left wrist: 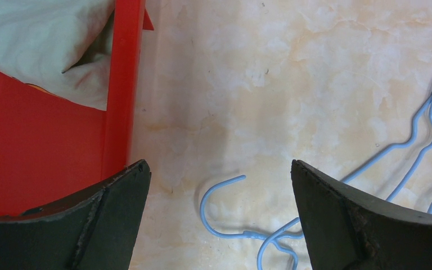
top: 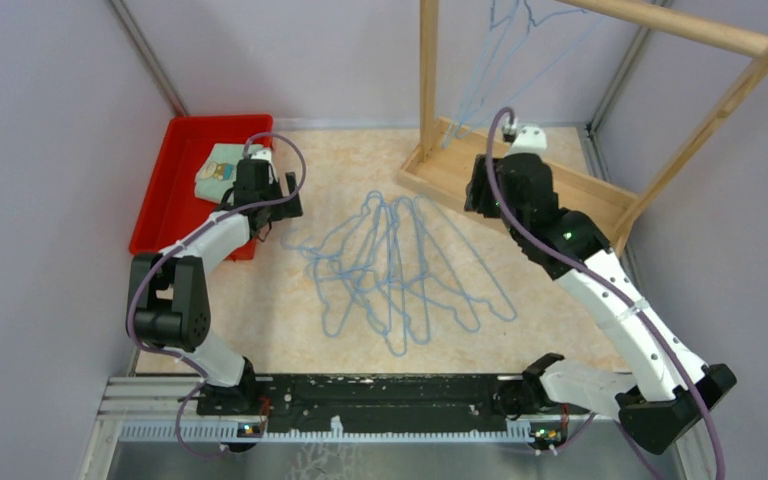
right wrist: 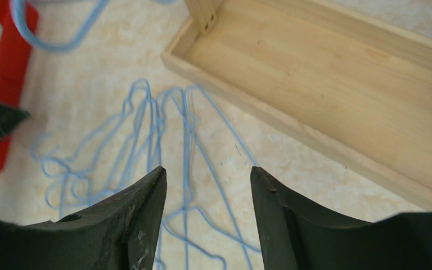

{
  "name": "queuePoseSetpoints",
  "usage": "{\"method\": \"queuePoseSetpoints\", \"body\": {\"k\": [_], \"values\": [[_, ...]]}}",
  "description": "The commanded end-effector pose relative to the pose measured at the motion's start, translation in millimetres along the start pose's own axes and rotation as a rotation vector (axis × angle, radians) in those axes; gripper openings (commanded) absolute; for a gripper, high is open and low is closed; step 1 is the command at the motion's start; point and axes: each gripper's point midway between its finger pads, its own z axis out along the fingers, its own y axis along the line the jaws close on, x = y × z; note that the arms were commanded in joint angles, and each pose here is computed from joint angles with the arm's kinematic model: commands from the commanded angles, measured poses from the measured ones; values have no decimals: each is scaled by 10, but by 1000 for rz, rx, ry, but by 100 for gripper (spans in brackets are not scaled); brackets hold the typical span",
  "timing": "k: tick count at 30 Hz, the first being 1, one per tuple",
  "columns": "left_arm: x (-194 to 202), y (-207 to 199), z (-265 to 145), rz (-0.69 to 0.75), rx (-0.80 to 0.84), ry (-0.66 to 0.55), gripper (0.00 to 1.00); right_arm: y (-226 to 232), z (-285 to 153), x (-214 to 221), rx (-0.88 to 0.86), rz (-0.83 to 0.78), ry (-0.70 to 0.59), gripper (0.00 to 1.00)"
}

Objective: Organize the hangers

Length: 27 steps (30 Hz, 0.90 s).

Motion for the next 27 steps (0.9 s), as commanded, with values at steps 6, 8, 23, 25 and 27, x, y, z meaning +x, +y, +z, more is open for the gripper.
{"method": "queuePoseSetpoints", "body": {"k": [6, 8, 23, 25, 27], "values": [[-2, -62, 27, -68, 31, -5, 100, 374, 112, 1200, -208, -263, 318, 54], [20, -59, 23, -74, 30, -3, 100, 421, 171, 1439, -246, -278, 378, 53], [232, -8, -30, -87, 21, 22, 100, 563, 426, 2672, -368, -446, 768, 37], [254, 11, -33, -83, 14, 21, 100, 478, 454, 2748, -333, -464, 784, 36], [269, 19, -35, -83, 11, 23, 100, 376, 496, 2779, -278, -481, 779, 36]]}}
